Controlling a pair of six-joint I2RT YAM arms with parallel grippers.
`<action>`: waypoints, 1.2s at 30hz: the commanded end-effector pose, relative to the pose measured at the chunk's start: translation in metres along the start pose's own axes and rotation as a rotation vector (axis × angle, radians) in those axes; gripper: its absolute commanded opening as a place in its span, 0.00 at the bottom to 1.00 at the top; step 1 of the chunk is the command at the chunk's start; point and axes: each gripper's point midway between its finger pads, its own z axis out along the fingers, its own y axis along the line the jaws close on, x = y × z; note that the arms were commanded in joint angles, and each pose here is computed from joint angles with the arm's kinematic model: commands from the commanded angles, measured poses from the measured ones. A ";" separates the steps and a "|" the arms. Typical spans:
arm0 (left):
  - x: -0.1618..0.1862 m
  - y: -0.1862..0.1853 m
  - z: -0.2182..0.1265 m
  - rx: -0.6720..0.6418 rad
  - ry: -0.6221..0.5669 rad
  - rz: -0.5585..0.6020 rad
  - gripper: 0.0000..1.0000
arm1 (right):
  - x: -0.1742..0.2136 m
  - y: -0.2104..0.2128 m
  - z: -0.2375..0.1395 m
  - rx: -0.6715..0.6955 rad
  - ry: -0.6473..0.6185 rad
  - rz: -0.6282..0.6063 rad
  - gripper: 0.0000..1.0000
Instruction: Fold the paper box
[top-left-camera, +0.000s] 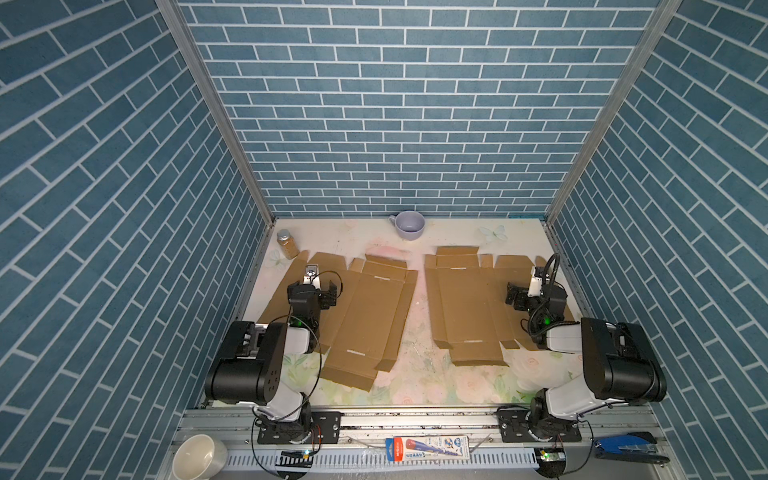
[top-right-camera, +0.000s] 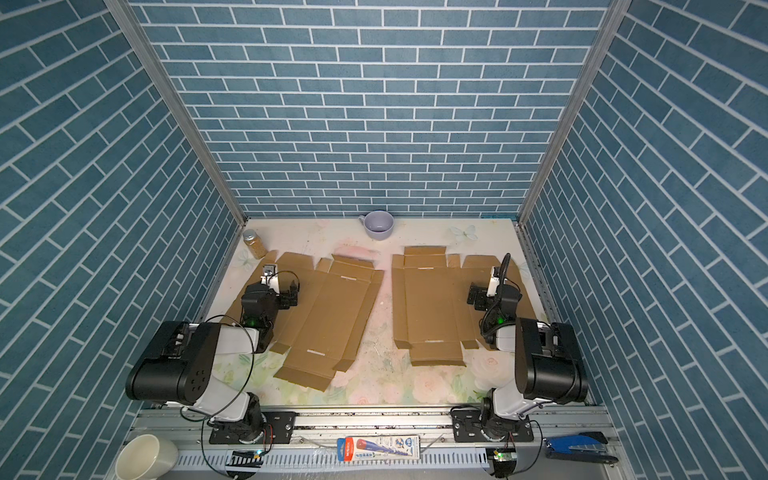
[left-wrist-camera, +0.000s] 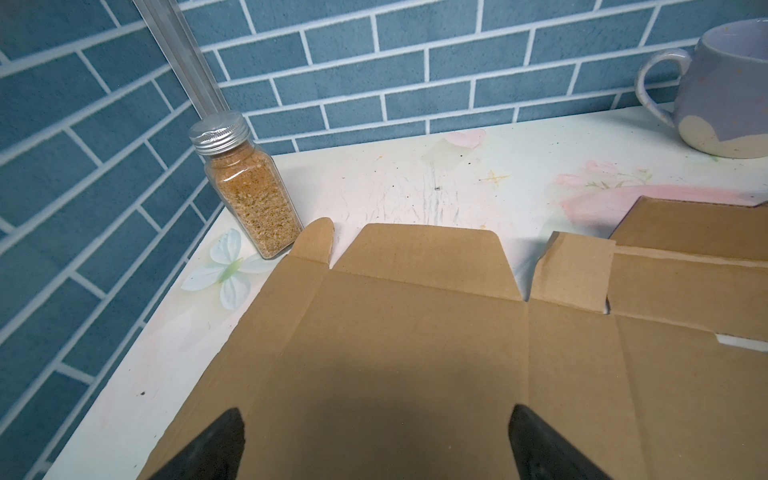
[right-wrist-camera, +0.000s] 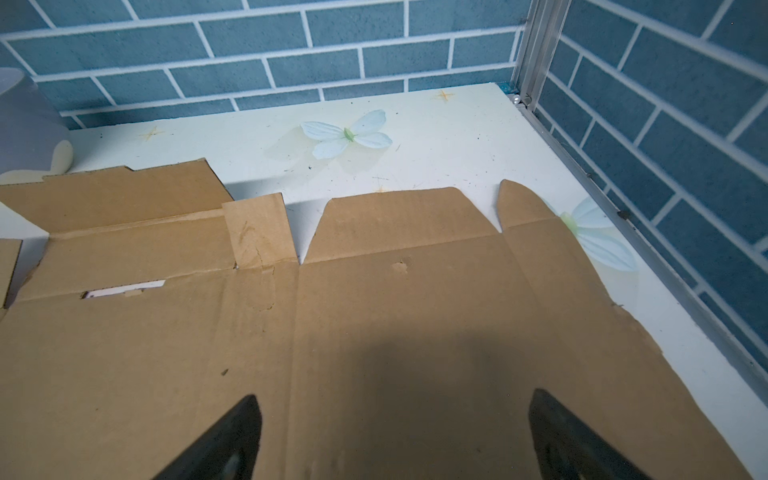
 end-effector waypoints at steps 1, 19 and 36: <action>-0.007 0.003 0.001 -0.010 -0.016 -0.010 1.00 | -0.013 -0.001 0.004 0.008 -0.030 -0.018 0.99; -0.075 0.007 -0.040 -0.159 -0.045 0.005 1.00 | -0.042 -0.015 -0.025 0.194 0.030 0.050 0.99; -0.131 -0.010 -0.072 0.190 0.122 -0.547 0.88 | -0.062 0.077 -0.071 -0.231 0.279 0.678 0.73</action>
